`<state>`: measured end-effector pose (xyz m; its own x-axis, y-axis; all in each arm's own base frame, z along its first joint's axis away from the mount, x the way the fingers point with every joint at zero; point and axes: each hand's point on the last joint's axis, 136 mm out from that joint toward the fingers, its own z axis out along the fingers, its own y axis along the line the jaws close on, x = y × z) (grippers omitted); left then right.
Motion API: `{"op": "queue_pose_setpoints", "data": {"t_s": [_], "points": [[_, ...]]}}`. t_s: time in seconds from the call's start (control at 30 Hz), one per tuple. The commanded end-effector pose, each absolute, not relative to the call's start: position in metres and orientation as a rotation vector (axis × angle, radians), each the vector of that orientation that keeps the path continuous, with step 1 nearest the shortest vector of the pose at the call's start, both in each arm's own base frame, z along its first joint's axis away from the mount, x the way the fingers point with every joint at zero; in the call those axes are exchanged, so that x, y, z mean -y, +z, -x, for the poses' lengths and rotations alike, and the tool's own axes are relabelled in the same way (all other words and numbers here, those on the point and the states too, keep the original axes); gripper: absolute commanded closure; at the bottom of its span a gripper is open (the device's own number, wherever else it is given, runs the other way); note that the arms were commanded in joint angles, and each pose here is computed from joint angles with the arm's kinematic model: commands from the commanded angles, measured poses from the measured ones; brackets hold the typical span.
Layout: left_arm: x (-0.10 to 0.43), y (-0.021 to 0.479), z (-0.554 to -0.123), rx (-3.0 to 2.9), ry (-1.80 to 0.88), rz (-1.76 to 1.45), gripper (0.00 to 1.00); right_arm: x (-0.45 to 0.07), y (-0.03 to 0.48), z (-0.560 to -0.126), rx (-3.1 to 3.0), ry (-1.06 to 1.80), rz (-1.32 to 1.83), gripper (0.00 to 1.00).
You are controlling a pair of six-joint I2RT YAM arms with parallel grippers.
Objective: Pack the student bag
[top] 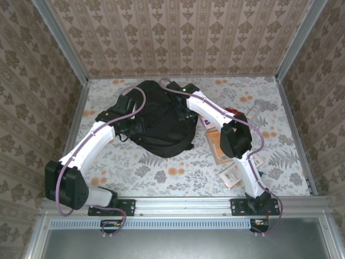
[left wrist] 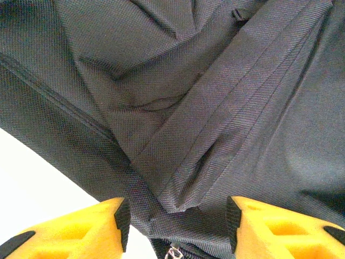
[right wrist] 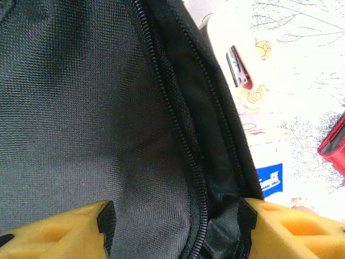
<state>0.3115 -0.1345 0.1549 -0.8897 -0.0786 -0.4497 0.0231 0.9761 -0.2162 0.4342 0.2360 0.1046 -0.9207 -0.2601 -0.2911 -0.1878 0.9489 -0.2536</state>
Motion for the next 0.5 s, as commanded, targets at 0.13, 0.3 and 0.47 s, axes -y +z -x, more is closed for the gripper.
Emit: {"op": "queue_pose_setpoints", "data": {"t_s": [0.13,0.3,0.47], "points": [[0.136,0.147,-0.309,-2.677,-0.32,0.057,0.48,-0.242,0.073,-0.425,-2.889,-0.293,0.402,0.39],[0.136,0.146,-0.309,-2.676,-0.319,0.056,0.49,-0.243,0.08,-0.429,-2.885,-0.264,0.385,0.62],[0.137,0.155,-0.31,-2.659,-0.311,0.036,0.49,-0.255,0.124,-0.433,-2.818,-0.097,0.31,0.96]]}}
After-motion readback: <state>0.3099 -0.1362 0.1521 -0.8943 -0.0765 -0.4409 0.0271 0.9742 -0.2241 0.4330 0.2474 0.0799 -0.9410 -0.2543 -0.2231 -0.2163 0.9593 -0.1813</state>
